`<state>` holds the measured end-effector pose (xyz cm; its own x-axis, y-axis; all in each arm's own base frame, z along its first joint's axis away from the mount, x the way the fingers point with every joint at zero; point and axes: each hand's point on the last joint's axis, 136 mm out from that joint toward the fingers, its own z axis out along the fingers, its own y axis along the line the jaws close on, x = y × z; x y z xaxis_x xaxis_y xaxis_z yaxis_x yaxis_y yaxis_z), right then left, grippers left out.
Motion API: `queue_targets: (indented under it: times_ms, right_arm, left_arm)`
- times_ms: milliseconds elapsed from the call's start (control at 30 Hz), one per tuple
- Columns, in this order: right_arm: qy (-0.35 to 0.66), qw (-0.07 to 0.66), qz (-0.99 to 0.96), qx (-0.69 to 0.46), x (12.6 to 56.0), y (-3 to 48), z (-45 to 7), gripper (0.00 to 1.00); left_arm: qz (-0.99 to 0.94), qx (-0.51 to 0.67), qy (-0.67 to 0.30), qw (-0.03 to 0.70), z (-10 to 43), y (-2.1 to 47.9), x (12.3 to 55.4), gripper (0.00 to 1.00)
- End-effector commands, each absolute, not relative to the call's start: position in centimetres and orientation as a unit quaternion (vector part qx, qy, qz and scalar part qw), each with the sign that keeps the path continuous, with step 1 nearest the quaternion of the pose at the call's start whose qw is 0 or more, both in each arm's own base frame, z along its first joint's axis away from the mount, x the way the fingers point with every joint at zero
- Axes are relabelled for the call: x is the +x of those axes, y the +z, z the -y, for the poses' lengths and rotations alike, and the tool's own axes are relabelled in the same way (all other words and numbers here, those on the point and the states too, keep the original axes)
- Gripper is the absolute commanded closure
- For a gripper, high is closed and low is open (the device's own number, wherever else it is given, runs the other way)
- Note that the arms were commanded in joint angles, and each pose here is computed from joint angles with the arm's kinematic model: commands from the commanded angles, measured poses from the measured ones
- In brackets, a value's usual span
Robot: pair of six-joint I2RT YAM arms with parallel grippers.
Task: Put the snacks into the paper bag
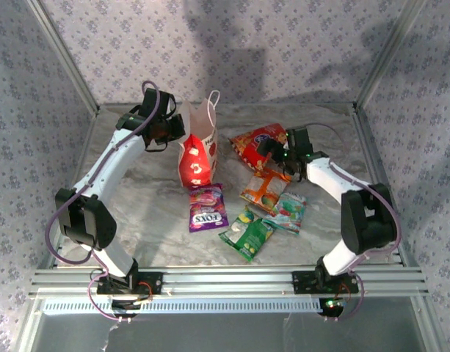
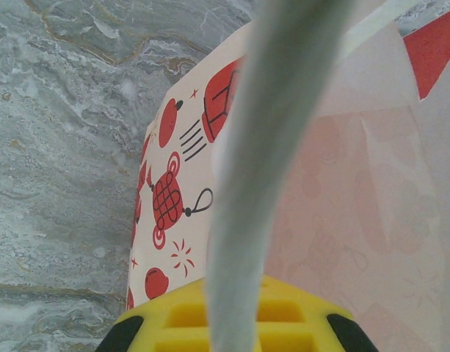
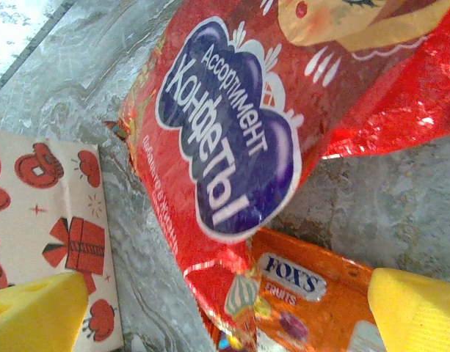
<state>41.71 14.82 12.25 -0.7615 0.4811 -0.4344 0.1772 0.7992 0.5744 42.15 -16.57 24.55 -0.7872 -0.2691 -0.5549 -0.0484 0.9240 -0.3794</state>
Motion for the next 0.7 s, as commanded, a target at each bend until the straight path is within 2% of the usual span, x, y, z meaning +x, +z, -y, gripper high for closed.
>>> queue_targets:
  times_ms: [0,267,433,667]
  right_arm:
    - [0.277,0.288,-0.892,0.213,43.4,12.1,-15.2,0.00]
    - [0.291,0.240,-0.883,0.281,46.6,7.8,-15.7,0.00]
    - [0.287,0.251,-0.877,0.293,48.9,7.8,-15.3,0.00]
    - [0.259,0.202,-0.892,0.311,47.1,4.2,-13.9,0.12]
  left_arm:
    - [-0.936,-0.072,-0.174,0.299,16.6,23.8,41.3,1.00]
    - [-0.939,-0.068,-0.179,0.286,17.0,22.9,41.5,1.00]
    - [-0.941,-0.066,-0.180,0.279,17.1,22.3,41.6,1.00]
    - [-0.941,-0.068,-0.184,0.277,17.2,22.2,41.8,1.00]
